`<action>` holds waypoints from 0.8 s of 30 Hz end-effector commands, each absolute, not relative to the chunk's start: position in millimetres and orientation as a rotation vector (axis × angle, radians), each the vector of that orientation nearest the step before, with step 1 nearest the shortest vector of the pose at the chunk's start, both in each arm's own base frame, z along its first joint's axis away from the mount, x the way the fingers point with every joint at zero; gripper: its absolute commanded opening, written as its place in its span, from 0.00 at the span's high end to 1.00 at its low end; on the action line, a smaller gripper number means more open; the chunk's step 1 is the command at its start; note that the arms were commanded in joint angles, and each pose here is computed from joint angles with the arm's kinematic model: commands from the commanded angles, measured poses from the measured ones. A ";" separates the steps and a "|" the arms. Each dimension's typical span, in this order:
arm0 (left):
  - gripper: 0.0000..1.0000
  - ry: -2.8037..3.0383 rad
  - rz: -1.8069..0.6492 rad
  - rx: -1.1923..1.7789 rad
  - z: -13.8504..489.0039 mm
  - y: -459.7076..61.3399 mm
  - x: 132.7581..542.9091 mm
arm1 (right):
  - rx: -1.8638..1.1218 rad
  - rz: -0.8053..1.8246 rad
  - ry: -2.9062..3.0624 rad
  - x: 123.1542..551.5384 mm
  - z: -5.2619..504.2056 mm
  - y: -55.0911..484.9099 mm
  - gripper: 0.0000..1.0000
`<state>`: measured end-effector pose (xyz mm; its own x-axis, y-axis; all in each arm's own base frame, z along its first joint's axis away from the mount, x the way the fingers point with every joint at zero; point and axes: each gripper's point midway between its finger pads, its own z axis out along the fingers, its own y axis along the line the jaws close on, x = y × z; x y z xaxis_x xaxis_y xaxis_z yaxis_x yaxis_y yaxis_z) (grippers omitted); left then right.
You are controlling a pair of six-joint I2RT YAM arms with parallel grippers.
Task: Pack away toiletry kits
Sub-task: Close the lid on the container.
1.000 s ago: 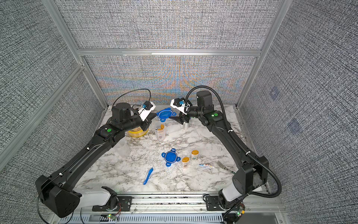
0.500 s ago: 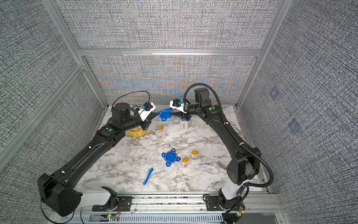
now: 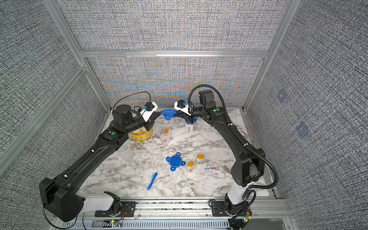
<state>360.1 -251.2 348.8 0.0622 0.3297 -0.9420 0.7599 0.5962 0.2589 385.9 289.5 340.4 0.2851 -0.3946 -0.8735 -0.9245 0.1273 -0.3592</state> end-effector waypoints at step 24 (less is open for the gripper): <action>0.26 1.974 -0.424 0.316 296.7 -167.2 368.8 | -1.684 -0.477 0.689 456.7 233.0 341.0 1.00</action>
<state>365.1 -169.2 298.5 -0.4166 0.0339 -0.9085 0.4169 0.8952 -0.1577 440.8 341.5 223.8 0.7731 -0.5973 -0.2134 -0.3313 -0.0933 -0.9389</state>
